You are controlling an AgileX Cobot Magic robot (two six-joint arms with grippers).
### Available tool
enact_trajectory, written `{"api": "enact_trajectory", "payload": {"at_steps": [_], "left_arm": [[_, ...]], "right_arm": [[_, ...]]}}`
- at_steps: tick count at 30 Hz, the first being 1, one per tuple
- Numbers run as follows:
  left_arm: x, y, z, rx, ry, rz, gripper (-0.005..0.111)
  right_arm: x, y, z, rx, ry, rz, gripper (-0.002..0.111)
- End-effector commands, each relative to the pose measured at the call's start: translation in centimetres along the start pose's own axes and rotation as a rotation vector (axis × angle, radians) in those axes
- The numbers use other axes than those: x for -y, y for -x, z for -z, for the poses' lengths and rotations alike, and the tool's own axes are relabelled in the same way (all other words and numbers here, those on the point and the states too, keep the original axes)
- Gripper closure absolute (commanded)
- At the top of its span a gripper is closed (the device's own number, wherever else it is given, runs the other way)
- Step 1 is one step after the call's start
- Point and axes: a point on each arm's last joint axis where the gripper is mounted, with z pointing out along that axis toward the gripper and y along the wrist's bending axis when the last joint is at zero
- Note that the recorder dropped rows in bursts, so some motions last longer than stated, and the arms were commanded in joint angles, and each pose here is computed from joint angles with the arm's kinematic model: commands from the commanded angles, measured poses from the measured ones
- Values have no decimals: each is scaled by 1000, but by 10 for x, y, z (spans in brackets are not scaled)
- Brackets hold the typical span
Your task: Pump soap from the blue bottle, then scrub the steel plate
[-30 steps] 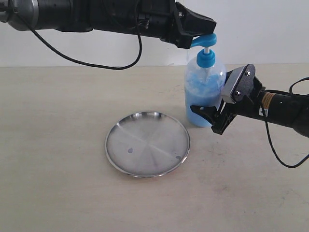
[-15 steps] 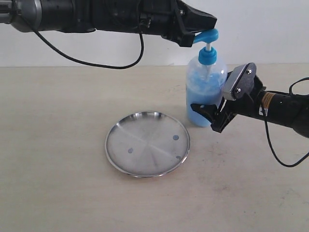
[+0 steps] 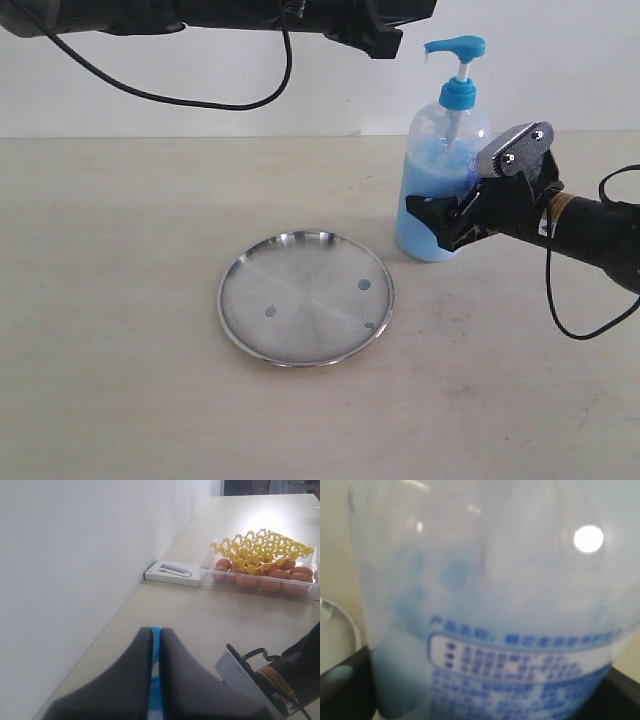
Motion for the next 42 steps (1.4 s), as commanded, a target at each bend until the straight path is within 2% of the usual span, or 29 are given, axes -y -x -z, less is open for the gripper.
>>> {"api": "enact_trajectory", "payload": {"at_steps": [1,4,6,7,8,9,13,17,19,21,22,25,29,33,35,38,40,42], "left_arm": [[0,4,1,7,6,6,103],[1,5,1,8,5,7,103],[1,5,2,7,5,16,103],[2,6,4,2,12,15,103],[3,7,6,0,23,12,103],[2,10,11,-12,66,-23,103],[10,41,33,26,104,-101,103],[24,45,53,1,130,-99,103],[29,39,68,-52,218,-110,103],[32,37,89,-107,350,-139,103],[36,39,105,-124,421,-153,103],[44,45,132,-150,546,-164,103],[55,55,172,-177,722,-169,103],[65,61,220,-225,979,-157,103],[72,60,245,-225,1115,-139,103],[84,54,280,-152,1324,-82,103],[92,50,294,-94,1398,-48,103],[103,43,307,-68,1425,-26,103]], "right_arm": [[3,6,1,54,-19,-39,58],[3,4,1,42,-24,-40,58],[4,3,1,29,-28,-42,52],[6,2,1,19,-49,-54,38],[7,2,1,18,-65,-62,32],[10,2,2,20,-100,-68,21],[10,3,2,34,-99,-68,18],[10,10,2,97,-88,-63,18],[10,18,4,105,-92,-48,18],[11,33,8,131,-96,-22,18],[12,45,11,153,-102,-4,18],[14,61,17,138,-123,28,18],[17,82,29,58,-177,62,18],[18,109,47,-36,-232,76,18],[17,123,58,-55,-262,47,18],[15,152,81,-28,-337,-115,19],[12,171,96,4,-373,-135,24],[7,190,111,47,-397,-111,35]]}}
